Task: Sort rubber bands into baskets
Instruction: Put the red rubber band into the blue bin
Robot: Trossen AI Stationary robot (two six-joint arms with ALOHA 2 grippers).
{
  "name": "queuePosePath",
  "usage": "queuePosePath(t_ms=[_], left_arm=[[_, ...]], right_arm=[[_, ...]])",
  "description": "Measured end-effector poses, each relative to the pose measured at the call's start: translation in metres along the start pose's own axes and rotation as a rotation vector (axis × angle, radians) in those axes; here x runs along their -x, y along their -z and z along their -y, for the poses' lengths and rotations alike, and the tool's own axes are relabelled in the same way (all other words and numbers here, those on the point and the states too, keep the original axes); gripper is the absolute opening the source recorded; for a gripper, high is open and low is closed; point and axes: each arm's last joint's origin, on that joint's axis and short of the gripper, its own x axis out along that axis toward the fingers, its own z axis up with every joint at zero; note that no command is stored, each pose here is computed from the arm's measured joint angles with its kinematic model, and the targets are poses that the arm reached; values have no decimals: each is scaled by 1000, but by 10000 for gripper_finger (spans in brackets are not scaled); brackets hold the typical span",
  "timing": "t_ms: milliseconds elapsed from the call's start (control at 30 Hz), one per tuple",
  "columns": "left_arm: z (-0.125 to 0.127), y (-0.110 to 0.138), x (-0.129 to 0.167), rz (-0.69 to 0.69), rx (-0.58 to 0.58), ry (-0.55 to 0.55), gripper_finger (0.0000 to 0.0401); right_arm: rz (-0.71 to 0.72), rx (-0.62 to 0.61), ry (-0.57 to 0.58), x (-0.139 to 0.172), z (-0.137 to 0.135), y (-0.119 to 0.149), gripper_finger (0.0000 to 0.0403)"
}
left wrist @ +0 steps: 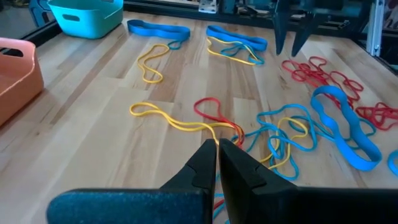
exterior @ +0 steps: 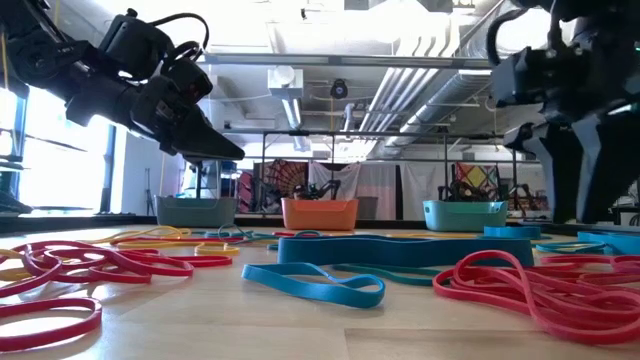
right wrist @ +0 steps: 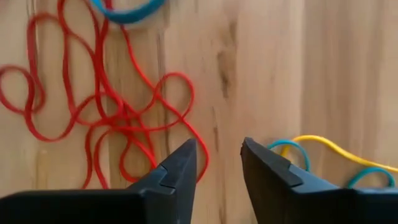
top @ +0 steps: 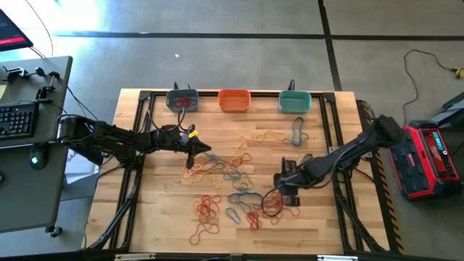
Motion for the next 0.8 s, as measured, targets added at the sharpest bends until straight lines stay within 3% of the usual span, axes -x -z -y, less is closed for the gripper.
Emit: queuePosePath(t_ms=[400,567,800], left_arm=[[0,0,0,0,-10,2,10],[0,0,0,1,-10,2,10],[0,0,0,1,8,10,10]], right_arm=[[-186,109,-5,-29,-12,-15,64],[-240,142,-7,-30,-14,-19,10],[-278,141,152,-8,-7,-35,2]])
